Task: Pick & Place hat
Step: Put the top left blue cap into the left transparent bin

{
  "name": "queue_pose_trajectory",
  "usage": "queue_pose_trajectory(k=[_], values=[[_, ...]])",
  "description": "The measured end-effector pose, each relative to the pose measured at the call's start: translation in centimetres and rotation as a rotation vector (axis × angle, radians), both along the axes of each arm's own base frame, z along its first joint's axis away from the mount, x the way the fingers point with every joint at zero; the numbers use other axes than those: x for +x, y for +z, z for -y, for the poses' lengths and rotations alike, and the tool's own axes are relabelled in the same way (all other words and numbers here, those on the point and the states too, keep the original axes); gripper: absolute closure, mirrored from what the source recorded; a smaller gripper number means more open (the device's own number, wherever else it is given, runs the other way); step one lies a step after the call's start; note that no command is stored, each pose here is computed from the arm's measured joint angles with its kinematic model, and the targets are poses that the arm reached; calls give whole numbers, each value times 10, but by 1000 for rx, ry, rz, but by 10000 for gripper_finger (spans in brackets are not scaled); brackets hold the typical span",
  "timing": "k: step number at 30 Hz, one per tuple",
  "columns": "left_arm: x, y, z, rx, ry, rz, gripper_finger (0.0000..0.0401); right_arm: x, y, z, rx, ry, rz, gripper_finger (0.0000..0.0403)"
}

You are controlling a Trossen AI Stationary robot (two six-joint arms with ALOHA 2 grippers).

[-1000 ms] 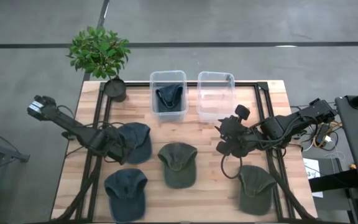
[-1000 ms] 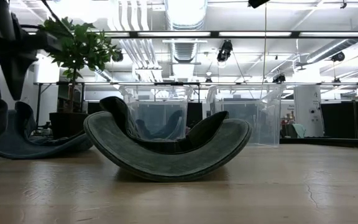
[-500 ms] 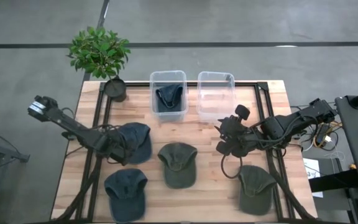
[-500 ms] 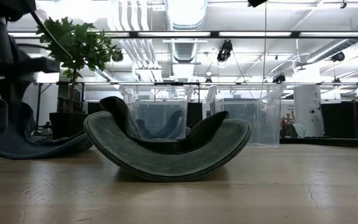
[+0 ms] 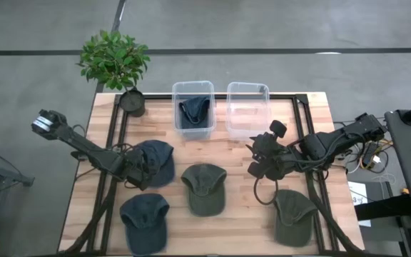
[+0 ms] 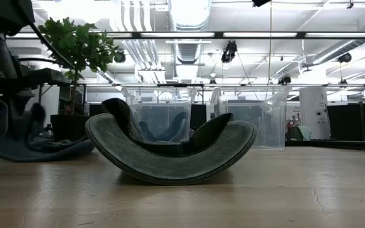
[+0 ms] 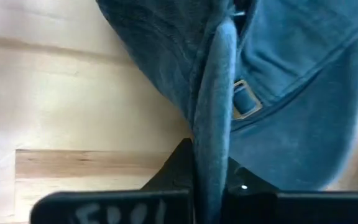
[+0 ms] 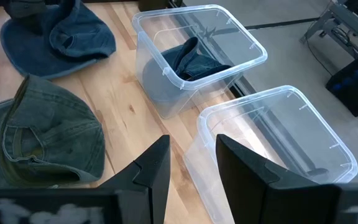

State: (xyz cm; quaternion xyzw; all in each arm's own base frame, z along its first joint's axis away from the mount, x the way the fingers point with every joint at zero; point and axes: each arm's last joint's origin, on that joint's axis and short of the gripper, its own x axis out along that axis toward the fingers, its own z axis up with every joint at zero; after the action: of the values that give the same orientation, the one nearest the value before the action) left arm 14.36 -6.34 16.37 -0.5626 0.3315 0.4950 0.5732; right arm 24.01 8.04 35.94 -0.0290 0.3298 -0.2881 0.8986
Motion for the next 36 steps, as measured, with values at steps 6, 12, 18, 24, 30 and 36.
queue_pose_trajectory(k=[6, 12, 18, 24, 30, 36], values=[[6, 24, 2, 36, -49, 16, 395, 0, 0, 0, 0, 0, 1, 280], [10, 72, 4, 60, -111, -8, 397, 0, 0, 0, 1, 0, 3, 280], [9, 124, 2, 127, -193, 12, 397, 0, 0, 0, 1, 0, 3, 280], [14, 169, 0, 324, -337, 170, 397, 0, 0, 0, 1, 0, 2, 280], [24, 196, 0, 622, -504, 321, 397, 0, -1, 0, -1, 0, -1, 280], [33, 213, 6, 856, -734, 492, 397, 0, -4, 0, -8, 2, -14, 280]])
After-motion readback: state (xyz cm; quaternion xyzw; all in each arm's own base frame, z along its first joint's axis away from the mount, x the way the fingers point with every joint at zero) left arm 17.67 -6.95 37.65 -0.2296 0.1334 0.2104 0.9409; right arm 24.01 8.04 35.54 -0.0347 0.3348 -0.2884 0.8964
